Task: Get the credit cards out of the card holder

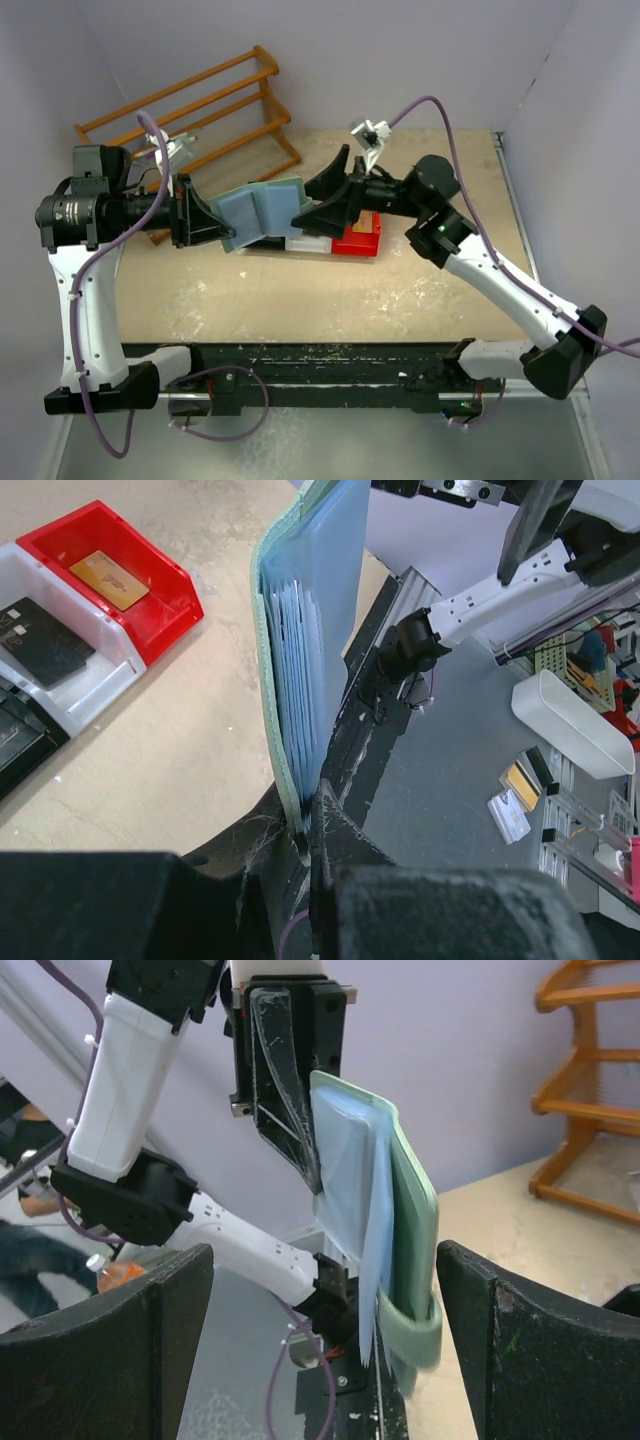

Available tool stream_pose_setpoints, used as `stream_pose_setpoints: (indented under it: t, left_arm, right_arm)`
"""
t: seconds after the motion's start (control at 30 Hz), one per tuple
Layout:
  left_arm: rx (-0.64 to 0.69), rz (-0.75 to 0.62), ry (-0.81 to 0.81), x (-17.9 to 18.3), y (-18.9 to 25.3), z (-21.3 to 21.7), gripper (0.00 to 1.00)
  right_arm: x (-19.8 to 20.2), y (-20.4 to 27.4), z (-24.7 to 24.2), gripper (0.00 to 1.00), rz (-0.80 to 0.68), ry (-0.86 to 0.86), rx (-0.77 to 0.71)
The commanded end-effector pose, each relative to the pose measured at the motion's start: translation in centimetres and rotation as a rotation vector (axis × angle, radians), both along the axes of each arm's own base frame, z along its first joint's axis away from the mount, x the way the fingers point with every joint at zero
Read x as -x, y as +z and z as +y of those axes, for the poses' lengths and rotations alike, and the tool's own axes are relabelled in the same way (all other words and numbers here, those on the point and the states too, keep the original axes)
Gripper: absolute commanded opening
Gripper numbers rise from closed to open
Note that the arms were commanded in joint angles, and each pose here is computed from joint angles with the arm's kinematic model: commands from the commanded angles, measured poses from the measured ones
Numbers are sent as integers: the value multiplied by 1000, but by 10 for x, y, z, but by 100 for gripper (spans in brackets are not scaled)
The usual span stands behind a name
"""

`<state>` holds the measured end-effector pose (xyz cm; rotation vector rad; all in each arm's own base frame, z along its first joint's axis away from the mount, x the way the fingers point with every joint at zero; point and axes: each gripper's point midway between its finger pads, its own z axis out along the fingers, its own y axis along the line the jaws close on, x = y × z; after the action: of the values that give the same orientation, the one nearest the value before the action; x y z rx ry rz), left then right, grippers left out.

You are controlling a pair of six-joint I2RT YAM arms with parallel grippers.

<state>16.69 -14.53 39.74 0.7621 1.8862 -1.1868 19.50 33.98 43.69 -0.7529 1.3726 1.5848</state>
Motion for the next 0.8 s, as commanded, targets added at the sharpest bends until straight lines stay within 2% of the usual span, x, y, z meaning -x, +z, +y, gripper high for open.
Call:
stream_pose_setpoints:
  t: [0.0, 0.1, 0.17, 0.23, 0.3, 0.37, 0.43, 0.5, 0.67, 0.77]
  left_arm:
    - [39, -71, -61, 12, 14, -6, 1]
    - [47, -71, -75, 16, 16, -7, 1]
    - [47, -80, -78, 17, 16, -7, 0]
    - [45, -87, -79, 18, 16, -7, 1]
    - [45, -83, -80, 16, 16, -7, 3]
    - [40, -71, -74, 12, 13, -6, 13]
    - [20, -65, -55, 7, 7, -4, 31]
    - [-5, -58, -37, 2, 0, -1, 41]
    - [-6, -59, -52, 7, -3, -2, 50]
    - [1, -83, -62, 12, 2, -3, 51]
  right_arm:
    - [5, 14, 21, 91, -92, 6, 33]
    - [-2, 7, 31, 79, -87, -26, 73]
    - [-1, 8, 32, 65, -86, -22, 65]
    - [2, 10, 32, 48, -90, -17, 57]
    - [4, 13, 31, 24, -91, -22, 53]
    - [3, 12, 30, 1, -86, -40, 56]
    - [2, 12, 27, 0, -83, -53, 57]
    - [3, 16, 22, 0, -88, -76, 42]
    - [9, 12, 19, 0, -46, -60, 38]
    - [8, 11, 20, 0, -41, -60, 41]
